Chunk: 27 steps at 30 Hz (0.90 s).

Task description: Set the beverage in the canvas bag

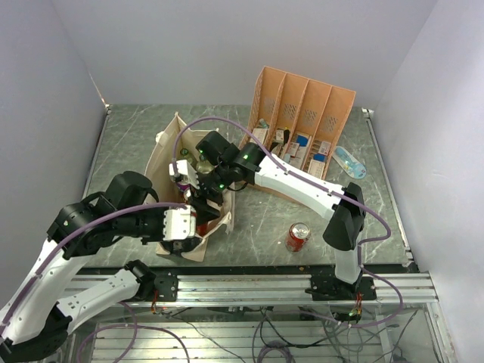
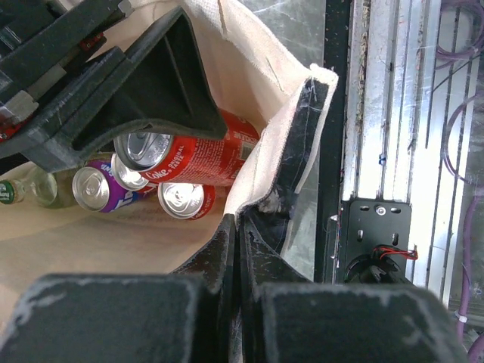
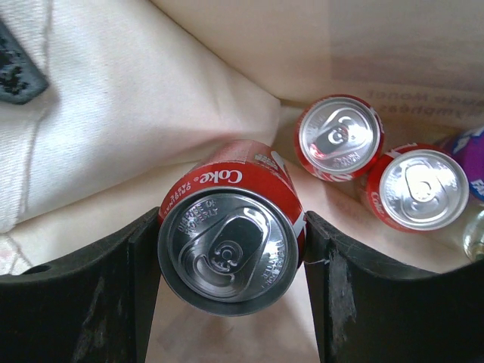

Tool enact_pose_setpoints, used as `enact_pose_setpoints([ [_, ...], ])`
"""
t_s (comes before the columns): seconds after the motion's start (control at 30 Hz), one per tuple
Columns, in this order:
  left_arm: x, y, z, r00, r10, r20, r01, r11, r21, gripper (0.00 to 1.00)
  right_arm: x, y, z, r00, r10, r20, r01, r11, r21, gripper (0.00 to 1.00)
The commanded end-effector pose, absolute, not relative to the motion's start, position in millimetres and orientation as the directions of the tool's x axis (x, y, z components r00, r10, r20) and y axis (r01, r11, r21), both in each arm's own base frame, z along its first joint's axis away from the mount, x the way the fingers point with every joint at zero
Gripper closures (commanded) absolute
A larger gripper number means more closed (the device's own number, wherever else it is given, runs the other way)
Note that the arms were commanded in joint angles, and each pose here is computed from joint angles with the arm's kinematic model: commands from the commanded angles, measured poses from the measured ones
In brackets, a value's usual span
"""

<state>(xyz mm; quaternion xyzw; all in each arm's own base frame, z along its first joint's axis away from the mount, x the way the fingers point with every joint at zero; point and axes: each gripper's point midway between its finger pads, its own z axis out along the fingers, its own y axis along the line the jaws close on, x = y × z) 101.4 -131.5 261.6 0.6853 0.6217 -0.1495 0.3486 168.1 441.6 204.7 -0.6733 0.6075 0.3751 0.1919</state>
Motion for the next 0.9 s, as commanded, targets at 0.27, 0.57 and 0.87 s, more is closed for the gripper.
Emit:
enact_pose_setpoints([
  [0.27, 108, -138, 267, 0.164, 0.693, -0.702, 0.947, 0.089, 0.309, 0.93, 144, 455, 218, -0.032, -0.601, -0.798, -0.921, -0.293, 0.258, 1.00],
  [0.57, 110, -137, 265, 0.151, 0.679, -0.718, 0.945, 0.115, 0.308, 0.93, 146, 468, 195, -0.039, -0.614, -0.789, -0.946, -0.232, 0.227, 1.00],
  [0.87, 106, -137, 268, 0.150, 0.666, -0.731, 0.948, 0.114, 0.298, 0.93, 148, 474, 168, -0.087, -0.652, -0.753, -0.955, -0.161, 0.249, 1.00],
])
